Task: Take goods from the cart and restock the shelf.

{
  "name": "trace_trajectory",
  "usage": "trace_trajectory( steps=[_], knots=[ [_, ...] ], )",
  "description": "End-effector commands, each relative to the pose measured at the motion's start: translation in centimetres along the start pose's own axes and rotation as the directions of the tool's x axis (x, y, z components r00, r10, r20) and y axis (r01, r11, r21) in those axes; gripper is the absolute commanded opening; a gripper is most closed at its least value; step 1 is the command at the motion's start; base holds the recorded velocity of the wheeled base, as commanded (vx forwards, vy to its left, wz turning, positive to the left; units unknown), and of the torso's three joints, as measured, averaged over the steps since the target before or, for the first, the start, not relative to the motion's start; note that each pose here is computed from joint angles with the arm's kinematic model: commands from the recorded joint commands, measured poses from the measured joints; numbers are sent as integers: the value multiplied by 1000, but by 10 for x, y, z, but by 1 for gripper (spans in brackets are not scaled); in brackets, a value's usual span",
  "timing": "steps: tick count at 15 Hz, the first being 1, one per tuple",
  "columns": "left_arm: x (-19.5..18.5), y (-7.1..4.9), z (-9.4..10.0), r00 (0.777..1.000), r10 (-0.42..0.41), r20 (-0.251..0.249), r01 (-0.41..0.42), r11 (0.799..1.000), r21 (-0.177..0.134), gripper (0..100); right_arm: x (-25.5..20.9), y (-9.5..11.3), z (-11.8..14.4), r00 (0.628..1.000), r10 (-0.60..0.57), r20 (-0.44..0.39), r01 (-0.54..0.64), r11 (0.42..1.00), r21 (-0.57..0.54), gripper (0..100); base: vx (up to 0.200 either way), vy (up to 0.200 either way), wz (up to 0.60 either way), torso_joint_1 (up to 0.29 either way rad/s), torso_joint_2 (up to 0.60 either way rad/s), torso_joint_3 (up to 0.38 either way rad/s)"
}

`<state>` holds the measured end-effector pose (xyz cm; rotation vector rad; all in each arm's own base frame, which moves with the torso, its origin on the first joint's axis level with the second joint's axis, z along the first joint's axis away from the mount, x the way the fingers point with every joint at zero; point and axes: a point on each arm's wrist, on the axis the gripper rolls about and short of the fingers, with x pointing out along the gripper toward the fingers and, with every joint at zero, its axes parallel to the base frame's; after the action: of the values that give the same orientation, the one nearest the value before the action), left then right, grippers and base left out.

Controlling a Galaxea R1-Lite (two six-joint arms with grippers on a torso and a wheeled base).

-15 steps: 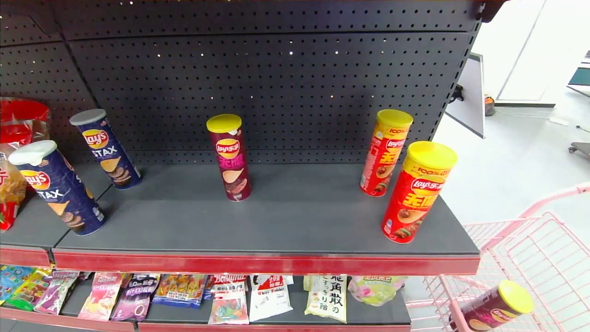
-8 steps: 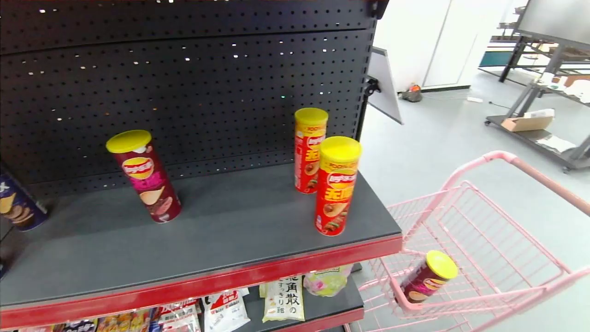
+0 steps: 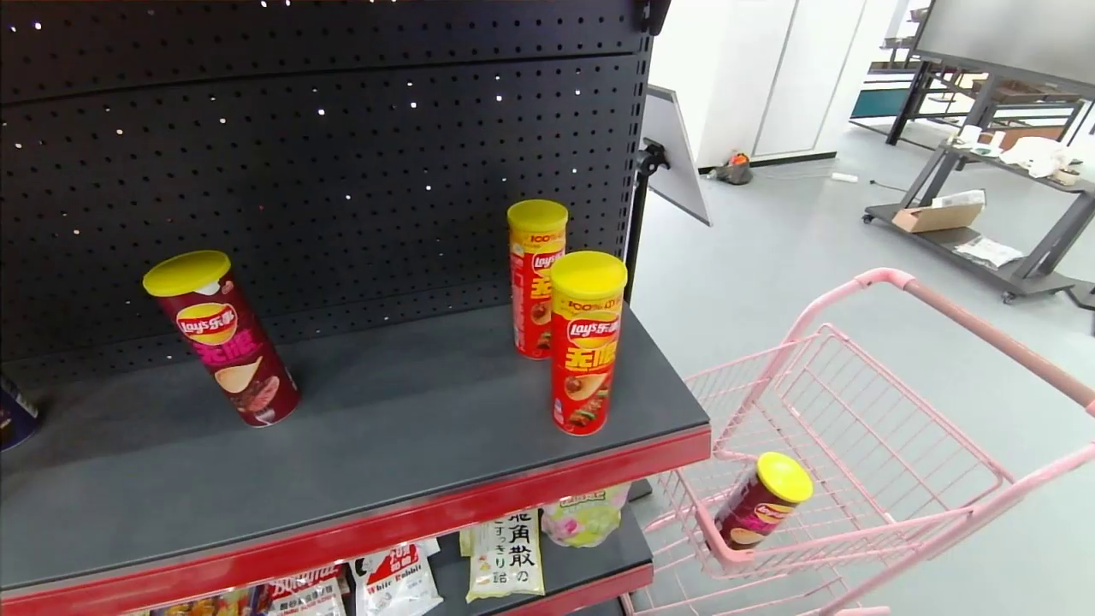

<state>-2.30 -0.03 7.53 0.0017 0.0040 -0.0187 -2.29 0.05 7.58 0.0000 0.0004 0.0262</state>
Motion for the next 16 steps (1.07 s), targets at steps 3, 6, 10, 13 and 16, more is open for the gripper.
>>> trace_trajectory(
  steps=[3, 6, 10, 13, 16],
  knots=[
    [0, 0, 0, 1000, 0, -1, 0, 1000, 0, 100, 0, 0, 0, 1000, 1, 0, -1, 1000, 0, 100, 0, 0, 0, -32, 79, 50],
    [0, 0, 0, 1000, 0, -1, 0, 1000, 0, 100, 0, 0, 0, 1000, 0, 0, 0, 1000, 0, 100, 0, 0, 0, -144, 338, 193],
    [0, 0, 0, 1000, 0, -1, 0, 1000, 0, 100, 0, 0, 0, 1000, 0, 0, 0, 1000, 0, 100, 0, 0, 0, -140, 343, 196],
    [0, 0, 0, 1000, 0, -2, 0, 1000, -2, 100, 0, 0, 0, 1000, 0, 0, 0, 1000, 0, 100, 0, 0, 0, -144, 346, 199],
    [0, 0, 0, 1000, 2, -1, -2, 1000, 0, 100, 0, 0, 0, 1000, 0, 0, 0, 1000, 0, 100, 0, 0, 0, -146, 357, 214]
  ],
)
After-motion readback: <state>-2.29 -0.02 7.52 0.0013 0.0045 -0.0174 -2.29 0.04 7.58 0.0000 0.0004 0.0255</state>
